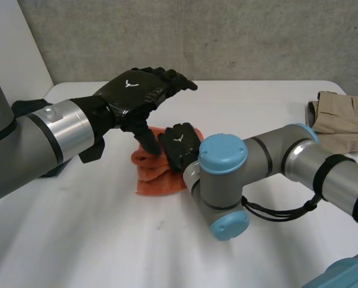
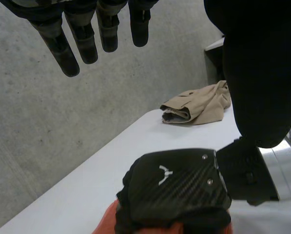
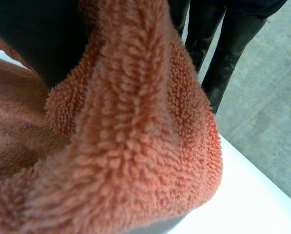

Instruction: Fold the laundry.

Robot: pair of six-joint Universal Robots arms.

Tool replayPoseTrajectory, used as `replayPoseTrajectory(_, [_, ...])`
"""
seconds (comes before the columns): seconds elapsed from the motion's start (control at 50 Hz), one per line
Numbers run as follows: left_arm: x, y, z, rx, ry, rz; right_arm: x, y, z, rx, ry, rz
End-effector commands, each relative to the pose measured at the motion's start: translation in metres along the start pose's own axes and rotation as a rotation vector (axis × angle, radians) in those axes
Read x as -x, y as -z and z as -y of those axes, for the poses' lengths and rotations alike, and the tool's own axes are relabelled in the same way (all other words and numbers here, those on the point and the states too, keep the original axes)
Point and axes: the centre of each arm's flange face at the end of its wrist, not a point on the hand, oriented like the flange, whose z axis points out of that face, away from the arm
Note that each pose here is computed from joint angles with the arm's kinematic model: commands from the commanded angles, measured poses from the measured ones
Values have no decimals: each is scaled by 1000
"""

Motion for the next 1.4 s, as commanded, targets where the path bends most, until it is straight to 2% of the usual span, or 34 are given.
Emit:
replayPoseTrajectory(0.02, [1, 2, 4, -11, -7, 7, -24, 6, -7, 58, -11, 5])
replayPoseTrajectory(0.12, [1, 2, 2, -4, -3, 7, -20, 14, -12, 121, -33, 70])
replayPoseTrajectory(0.38, [1, 2, 2, -6, -4, 6, -18, 24, -16, 152, -29, 86])
replayPoseTrajectory(0.68, [1, 2, 1, -4, -3, 7, -10, 11, -30, 140, -16, 88])
replayPoseTrajectory(0.86, [1, 2, 1, -4, -1, 7, -16, -3, -14, 55, -16, 56])
replayPoseTrajectory(1.18, [1, 2, 1, -3, 15, 5, -14, -17, -24, 48, -15, 49])
replayPoseTrajectory(1.3, [1, 2, 1, -5, 22, 5, -23, -11, -14, 55, -15, 39])
replayPoseTrajectory(1.4, [1, 2, 1, -5, 22, 5, -58, 1, -5, 99, 12, 4])
